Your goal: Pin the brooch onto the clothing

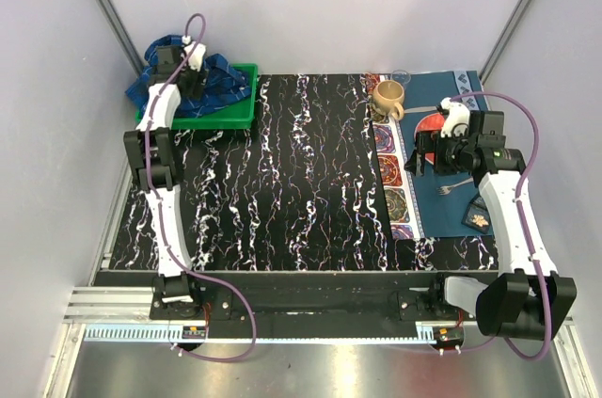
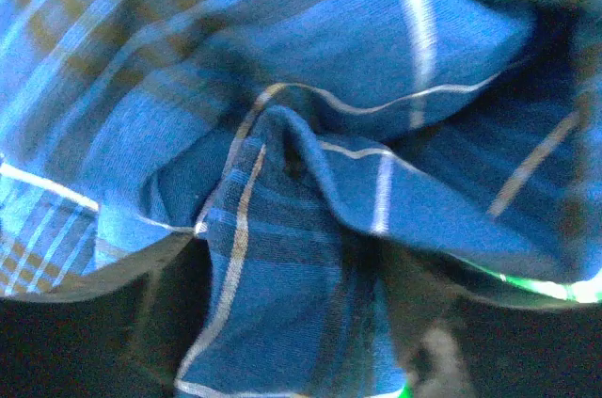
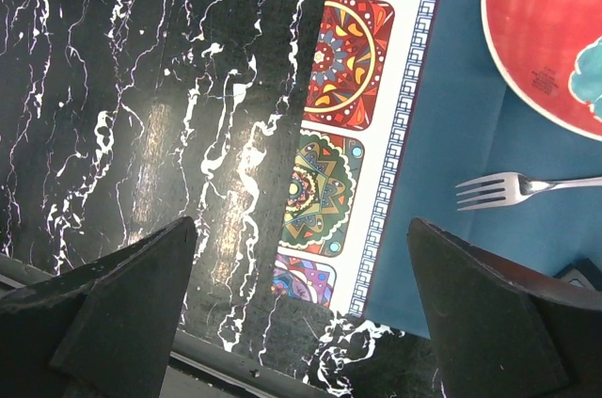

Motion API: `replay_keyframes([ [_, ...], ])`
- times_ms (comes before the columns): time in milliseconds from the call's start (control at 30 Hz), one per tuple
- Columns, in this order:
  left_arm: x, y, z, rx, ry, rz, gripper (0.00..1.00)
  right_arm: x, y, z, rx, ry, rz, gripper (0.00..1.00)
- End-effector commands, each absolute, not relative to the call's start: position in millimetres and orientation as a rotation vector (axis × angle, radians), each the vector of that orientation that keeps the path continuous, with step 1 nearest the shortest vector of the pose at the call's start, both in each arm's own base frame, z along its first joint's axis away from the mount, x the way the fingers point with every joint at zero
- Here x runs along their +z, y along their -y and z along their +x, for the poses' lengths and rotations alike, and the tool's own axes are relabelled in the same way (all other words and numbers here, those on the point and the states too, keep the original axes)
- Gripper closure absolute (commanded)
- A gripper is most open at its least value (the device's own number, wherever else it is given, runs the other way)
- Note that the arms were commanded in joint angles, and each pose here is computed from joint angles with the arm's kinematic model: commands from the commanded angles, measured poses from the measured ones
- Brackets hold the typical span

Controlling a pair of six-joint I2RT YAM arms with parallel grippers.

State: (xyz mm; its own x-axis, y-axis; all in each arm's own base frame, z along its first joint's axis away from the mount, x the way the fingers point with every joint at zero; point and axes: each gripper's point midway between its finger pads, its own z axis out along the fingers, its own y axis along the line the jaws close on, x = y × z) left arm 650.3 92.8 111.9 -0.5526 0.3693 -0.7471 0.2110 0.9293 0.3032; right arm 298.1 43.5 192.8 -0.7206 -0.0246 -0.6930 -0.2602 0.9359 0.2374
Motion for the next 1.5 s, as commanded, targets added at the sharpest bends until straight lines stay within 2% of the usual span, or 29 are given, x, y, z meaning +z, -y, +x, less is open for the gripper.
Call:
replay_keyframes([
  [0, 205.8, -88.4, 664.2, 0.300, -1.975, 0.400, 0.45, 219.5, -42.3, 304.4, 0.390, -2.283, -0.254, 0.00],
  [33, 219.9, -80.4, 661.0, 0.244, -1.949, 0.386, 0.67, 220.6, -42.6, 303.7, 0.390, -2.280, -0.257, 0.00],
  [67, 229.6, -76.2, 655.7, 0.222, -1.936, 0.384, 0.76, 223.0, -42.9, 302.3, 0.388, -2.271, -0.261, 0.00],
  [100, 268.9, -71.0, 646.6, 0.217, -1.874, 0.380, 0.86, 224.3, -43.6, 301.3, 0.392, -2.266, -0.266, 0.00],
  [167, 311.1, -58.7, 633.5, 0.171, -1.810, 0.368, 1.00, 230.0, -47.3, 298.4, 0.413, -2.250, -0.278, 0.00],
  [267, 395.4, -31.1, 595.9, 0.117, -1.683, 0.393, 1.00, 238.8, -52.9, 295.2, 0.447, -2.228, -0.291, 0.00],
  [400, 494.3, 19.3, 512.4, 0.015, -1.541, 0.458, 1.00, 252.2, -57.9, 291.7, 0.471, -2.190, -0.302, 0.00],
  [600, 580.0, 108.0, 388.3, -0.216, -1.354, 0.542, 1.00, 270.7, -67.9, 286.3, 0.533, -2.139, -0.309, 0.00],
  [700, 599.1, 130.6, 337.5, -0.416, -1.321, 0.540, 1.00, 276.1, -71.2, 283.3, 0.556, -2.130, -0.310, 0.00],
  [767, 579.1, 145.9, 322.2, -0.577, -1.389, 0.539, 1.00, 279.9, -71.3, 282.1, 0.553, -2.122, -0.313, 0.00],
  [800, 578.3, 153.7, 295.3, -0.648, -1.377, 0.588, 1.00, 279.9, -71.1, 281.0, 0.552, -2.124, -0.313, 0.00],
  [867, 533.3, 159.6, 296.6, -0.696, -1.473, 0.623, 1.00, 281.1, -71.1, 280.1, 0.548, -2.122, -0.323, 0.00],
  [900, 523.6, 155.2, 285.3, -0.678, -1.490, 0.627, 0.98, 280.6, -70.9, 279.3, 0.547, -2.126, -0.323, 0.00],
  [933, 488.5, 149.3, 297.0, -0.626, -1.565, 0.643, 0.92, 280.5, -70.9, 278.7, 0.546, -2.126, -0.331, 0.00],
  [1000, 445.4, 134.5, 303.8, -0.536, -1.676, 0.667, 0.92, 278.0, -71.3, 278.3, 0.552, -2.137, -0.337, 0.01],
  [1033, 402.4, 122.7, 314.0, -0.534, -1.785, 0.648, 0.89, 277.2, -71.4, 278.0, 0.551, -2.138, -0.344, 0.00],
  [1067, 374.8, 117.4, 319.4, -0.528, -1.844, 0.675, 0.73, 275.6, -71.2, 279.0, 0.551, -2.142, -0.346, 0.00],
  [1100, 344.3, 100.5, 328.2, -0.415, -1.922, 0.697, 0.54, 274.1, -72.0, 278.7, 0.560, -2.148, -0.350, 0.00],
  [1133, 301.9, 83.2, 334.2, -0.375, -2.035, 0.670, 0.40, 272.4, -72.0, 280.3, 0.562, -2.155, -0.353, 0.00],
  [1167, 278.1, 73.9, 340.6, -0.377, -2.091, 0.676, 0.17, 270.5, -72.2, 280.7, 0.567, -2.162, -0.357, 0.00],
  [1200, 269.8, 71.1, 334.3, -0.493, -2.069, 0.730, 0.01, 267.9, -73.3, 278.5, 0.580, -2.179, -0.362, 0.00],
  [1233, 263.9, 39.0, 336.9, -0.508, -2.083, 0.647, 0.01, 269.0, -73.8, 278.1, 0.578, -2.179, -0.390, 0.00],
  [1333, 254.4, 26.6, 323.2, -0.536, -2.066, 0.809, 0.01, 256.3, -74.0, 276.2, 0.604, -2.245, -0.416, 0.00],
  [1467, 243.2, 54.7, 276.9, -0.514, -2.013, 1.081, 0.01, 243.1, -75.1, 280.1, 0.635, -2.285, -0.405, 0.00],
])
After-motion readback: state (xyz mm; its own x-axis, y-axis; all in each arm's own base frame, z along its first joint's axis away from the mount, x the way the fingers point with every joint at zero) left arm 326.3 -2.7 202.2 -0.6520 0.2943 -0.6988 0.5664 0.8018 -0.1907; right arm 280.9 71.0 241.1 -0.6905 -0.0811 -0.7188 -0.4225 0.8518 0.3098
